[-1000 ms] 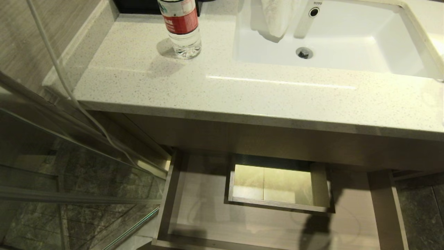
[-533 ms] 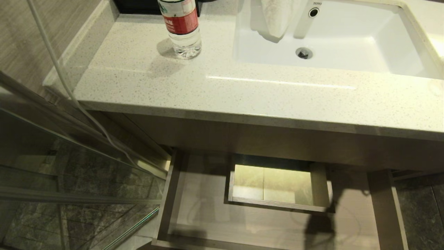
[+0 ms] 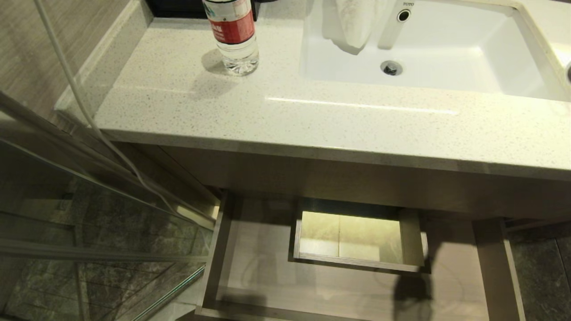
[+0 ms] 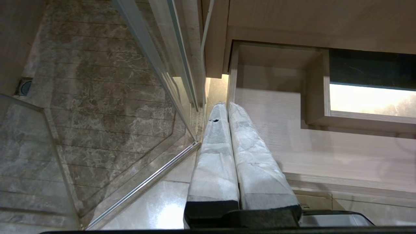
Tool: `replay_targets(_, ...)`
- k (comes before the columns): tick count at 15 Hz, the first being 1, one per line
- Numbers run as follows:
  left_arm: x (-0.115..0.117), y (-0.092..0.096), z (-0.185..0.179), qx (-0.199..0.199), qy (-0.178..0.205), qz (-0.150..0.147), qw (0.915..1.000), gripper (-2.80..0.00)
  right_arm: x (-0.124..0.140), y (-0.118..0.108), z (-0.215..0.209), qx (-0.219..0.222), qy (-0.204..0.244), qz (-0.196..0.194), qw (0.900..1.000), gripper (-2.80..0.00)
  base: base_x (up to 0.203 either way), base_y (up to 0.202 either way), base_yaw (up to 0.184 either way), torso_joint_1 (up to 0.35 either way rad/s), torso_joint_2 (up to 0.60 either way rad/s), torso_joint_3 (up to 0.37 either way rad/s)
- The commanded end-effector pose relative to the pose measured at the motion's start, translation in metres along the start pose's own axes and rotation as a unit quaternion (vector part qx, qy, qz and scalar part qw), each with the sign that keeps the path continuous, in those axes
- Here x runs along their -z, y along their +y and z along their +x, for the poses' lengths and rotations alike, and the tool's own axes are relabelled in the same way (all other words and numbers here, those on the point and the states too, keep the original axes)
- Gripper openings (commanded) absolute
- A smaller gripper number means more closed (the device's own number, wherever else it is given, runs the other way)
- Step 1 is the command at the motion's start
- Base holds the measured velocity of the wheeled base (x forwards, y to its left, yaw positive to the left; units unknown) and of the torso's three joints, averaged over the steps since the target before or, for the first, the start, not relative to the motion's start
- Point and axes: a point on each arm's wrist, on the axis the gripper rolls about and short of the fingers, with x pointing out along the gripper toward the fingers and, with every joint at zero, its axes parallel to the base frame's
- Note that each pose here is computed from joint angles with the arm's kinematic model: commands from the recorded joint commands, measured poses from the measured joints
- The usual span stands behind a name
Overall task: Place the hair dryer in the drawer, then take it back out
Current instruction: Place it on the countertop
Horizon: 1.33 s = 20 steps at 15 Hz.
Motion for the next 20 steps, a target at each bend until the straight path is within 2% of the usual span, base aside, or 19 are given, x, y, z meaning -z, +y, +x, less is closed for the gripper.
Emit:
replay_targets(1,0.000,0.000,0.000,0.000,0.000,0.000,1.0000,-2.80,-0.010,-0.009,-0.022,0.019,-0.036,-0.005,0.999,0.00,0.000,0.000,0.000,0.000,0.00,0.000)
replay_targets(3,0.000,0.000,0.000,0.000,0.000,0.000,1.0000,-2.80,-0.013,-0.014,-0.038,0.019,-0.057,-0.007,0.998,0.00,0.000,0.000,0.000,0.000,0.00,0.000)
replay_targets(6,0.000,0.000,0.000,0.000,-0.001,0.000,1.0000,-2.80,-0.017,-0.016,-0.053,0.025,-0.065,-0.008,0.998,0.00,0.000,0.000,0.000,0.000,0.00,0.000)
replay_targets(9,0.000,0.000,0.000,0.000,0.000,0.000,1.0000,-2.80,-0.023,-0.019,-0.075,0.032,-0.075,0.035,0.996,0.00,0.000,0.000,0.000,0.000,0.00,0.000)
replay_targets(11,0.000,0.000,0.000,0.000,-0.001,0.000,1.0000,-2.80,-0.025,-0.017,-0.093,0.022,-0.075,0.045,0.996,0.00,0.000,0.000,0.000,0.000,0.00,0.000)
replay_targets(12,0.000,0.000,0.000,0.000,0.000,0.000,1.0000,-2.80,-0.024,-0.013,-0.102,0.003,-0.069,0.055,0.996,-2.80,0.000,0.000,0.000,0.000,0.00,0.000)
replay_targets(14,0.000,0.000,0.000,0.000,-0.001,0.000,1.0000,-2.80,-0.024,-0.006,-0.118,-0.045,-0.075,0.063,0.994,-2.80,0.000,0.000,0.000,0.000,0.00,0.000)
replay_targets(17,0.000,0.000,0.000,0.000,0.000,0.000,1.0000,-2.80,-0.022,0.002,-0.134,-0.066,-0.068,0.070,0.993,-2.80,0.000,0.000,0.000,0.000,0.00,0.000)
replay_targets(19,0.000,0.000,0.000,0.000,0.000,0.000,1.0000,-2.80,-0.021,0.006,-0.141,-0.076,-0.064,0.089,0.991,-2.80,0.000,0.000,0.000,0.000,0.00,0.000)
replay_targets(20,0.000,0.000,0.000,0.000,0.000,0.000,1.0000,-2.80,-0.025,0.009,-0.144,-0.086,-0.073,0.119,0.987,-2.80,0.000,0.000,0.000,0.000,0.00,0.000)
